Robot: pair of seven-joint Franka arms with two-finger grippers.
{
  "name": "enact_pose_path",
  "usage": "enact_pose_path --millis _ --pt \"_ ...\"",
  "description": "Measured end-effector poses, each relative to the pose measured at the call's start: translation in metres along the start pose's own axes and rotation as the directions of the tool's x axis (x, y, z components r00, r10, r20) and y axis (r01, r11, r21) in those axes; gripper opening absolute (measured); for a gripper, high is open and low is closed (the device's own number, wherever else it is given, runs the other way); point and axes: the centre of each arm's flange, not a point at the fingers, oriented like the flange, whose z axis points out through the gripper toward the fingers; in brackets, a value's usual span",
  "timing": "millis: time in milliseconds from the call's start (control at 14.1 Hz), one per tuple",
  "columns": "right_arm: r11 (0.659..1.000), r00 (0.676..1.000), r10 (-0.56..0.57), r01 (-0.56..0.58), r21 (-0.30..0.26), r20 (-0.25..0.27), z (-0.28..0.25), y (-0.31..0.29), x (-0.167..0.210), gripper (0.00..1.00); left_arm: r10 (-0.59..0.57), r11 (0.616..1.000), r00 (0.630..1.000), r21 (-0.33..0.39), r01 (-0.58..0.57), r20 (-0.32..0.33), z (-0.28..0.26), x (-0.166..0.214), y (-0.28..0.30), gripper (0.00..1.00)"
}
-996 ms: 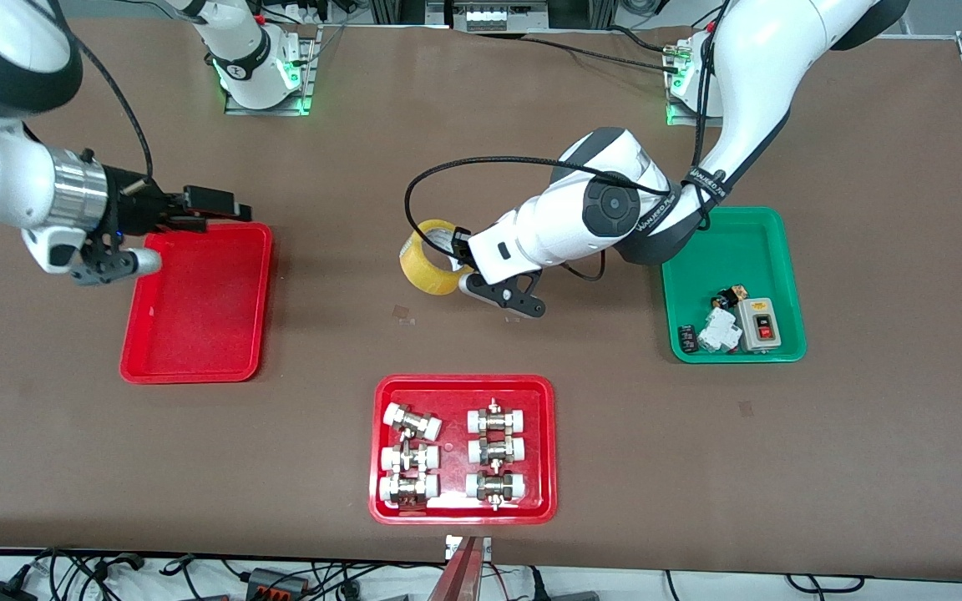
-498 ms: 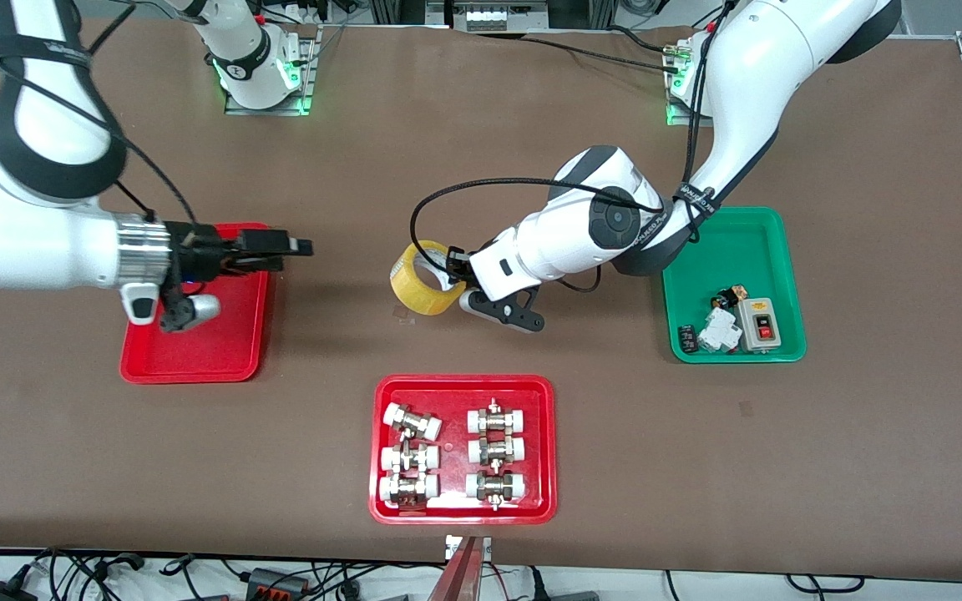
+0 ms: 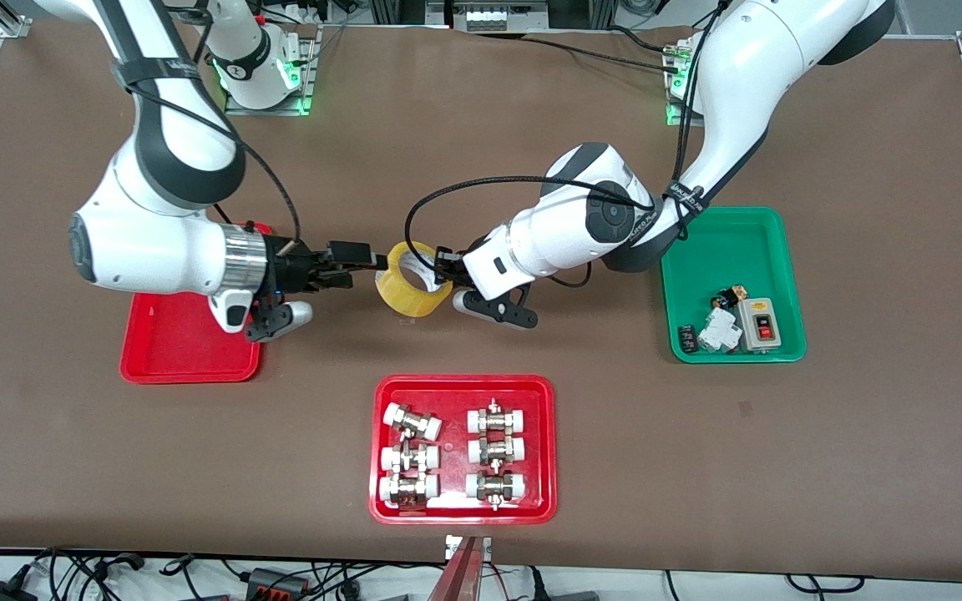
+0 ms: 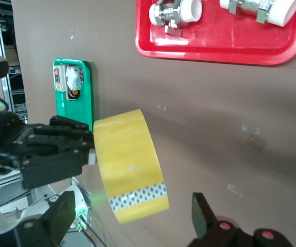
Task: Left arm passes tape to right arm into tray
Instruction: 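Close the right gripper on the tape roll beside the left gripper, then open the left gripper and withdraw it while the right gripper holds tape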
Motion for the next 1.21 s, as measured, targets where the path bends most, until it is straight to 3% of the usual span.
enact_pose_path --millis 640,711,853,924,1209 --pt "1.0 0.999 -0.019 0.018 -0.017 -0.037 0.025 -0.009 0.005 0.99 -0.004 1.0 1.0 -0.002 0.004 -0.008 -0.003 0.003 -0.001 0.22" --pt "0.999 0.999 -0.028 0.028 -0.017 -0.038 0.025 -0.009 0.005 0.96 -0.005 1.0 1.0 -0.002 0.005 -0.008 -0.003 0.003 -0.001 0.22" --pt "0.998 0.998 -0.055 0.054 -0.019 -0.039 0.024 -0.008 0.006 0.69 -0.005 1.0 1.0 -0.001 0.005 -0.009 -0.004 0.004 -0.002 0.22" --pt "0.998 0.997 -0.063 0.062 -0.019 -0.039 0.024 -0.008 0.006 0.6 -0.006 1.0 1.0 -0.002 0.006 -0.01 -0.004 0.004 -0.002 0.22" --pt "0.997 0.996 -0.074 0.074 -0.019 -0.04 0.024 -0.008 0.006 0.57 -0.008 1.0 1.0 -0.002 0.008 -0.013 -0.004 0.005 -0.002 0.22"
